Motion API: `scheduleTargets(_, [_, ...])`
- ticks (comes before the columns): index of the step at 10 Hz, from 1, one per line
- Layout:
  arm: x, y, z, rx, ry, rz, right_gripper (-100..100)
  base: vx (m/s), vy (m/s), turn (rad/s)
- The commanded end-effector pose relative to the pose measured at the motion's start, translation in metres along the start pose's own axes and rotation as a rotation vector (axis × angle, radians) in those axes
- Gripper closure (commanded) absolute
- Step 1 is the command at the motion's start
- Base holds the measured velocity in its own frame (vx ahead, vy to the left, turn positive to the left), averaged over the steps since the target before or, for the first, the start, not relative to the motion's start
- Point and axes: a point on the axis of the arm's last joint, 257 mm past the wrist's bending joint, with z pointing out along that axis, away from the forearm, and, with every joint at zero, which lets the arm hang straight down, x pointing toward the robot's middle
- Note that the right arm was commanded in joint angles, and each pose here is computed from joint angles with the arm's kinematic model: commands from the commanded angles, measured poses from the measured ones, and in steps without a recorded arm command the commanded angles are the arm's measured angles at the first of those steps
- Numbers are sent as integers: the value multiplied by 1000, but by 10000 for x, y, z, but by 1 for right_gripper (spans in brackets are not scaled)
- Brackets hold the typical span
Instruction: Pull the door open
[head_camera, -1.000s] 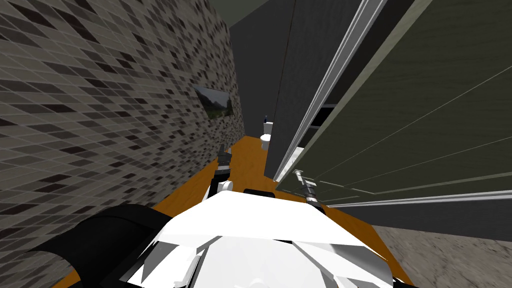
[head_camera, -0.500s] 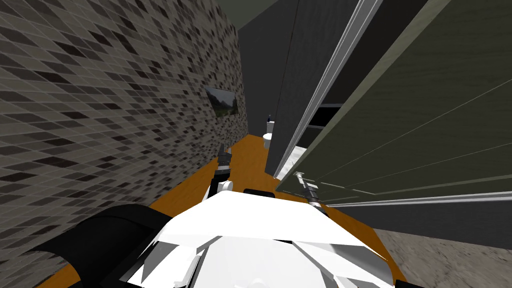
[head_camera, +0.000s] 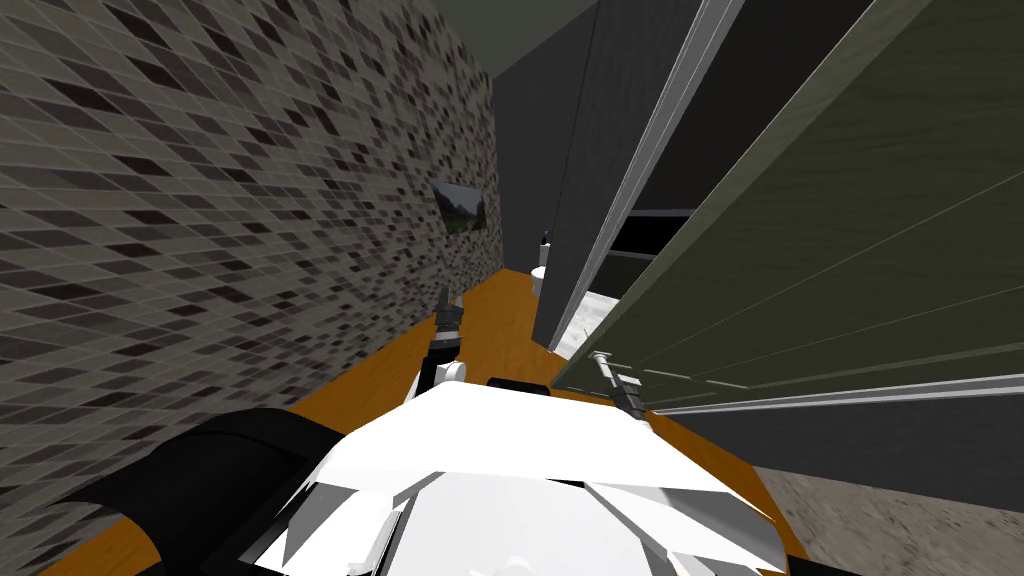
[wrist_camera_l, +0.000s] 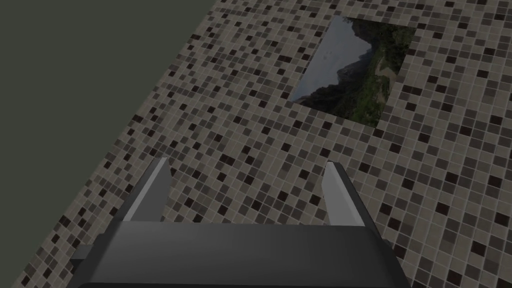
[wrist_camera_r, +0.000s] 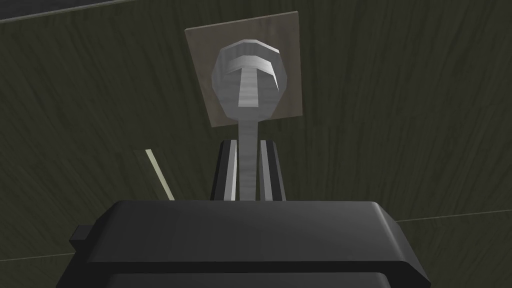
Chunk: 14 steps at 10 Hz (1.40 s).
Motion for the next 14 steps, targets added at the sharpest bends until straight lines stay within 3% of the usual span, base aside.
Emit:
scheduleTargets(1, [0, 0, 0, 0, 0, 0, 100, -46, 0, -6])
scheduleTargets(10, [-24, 34, -99, 4, 32, -4, 100, -217, -65, 167])
scheduleTargets(14, [-9, 24, -95, 6, 43, -3, 100, -211, -42, 145])
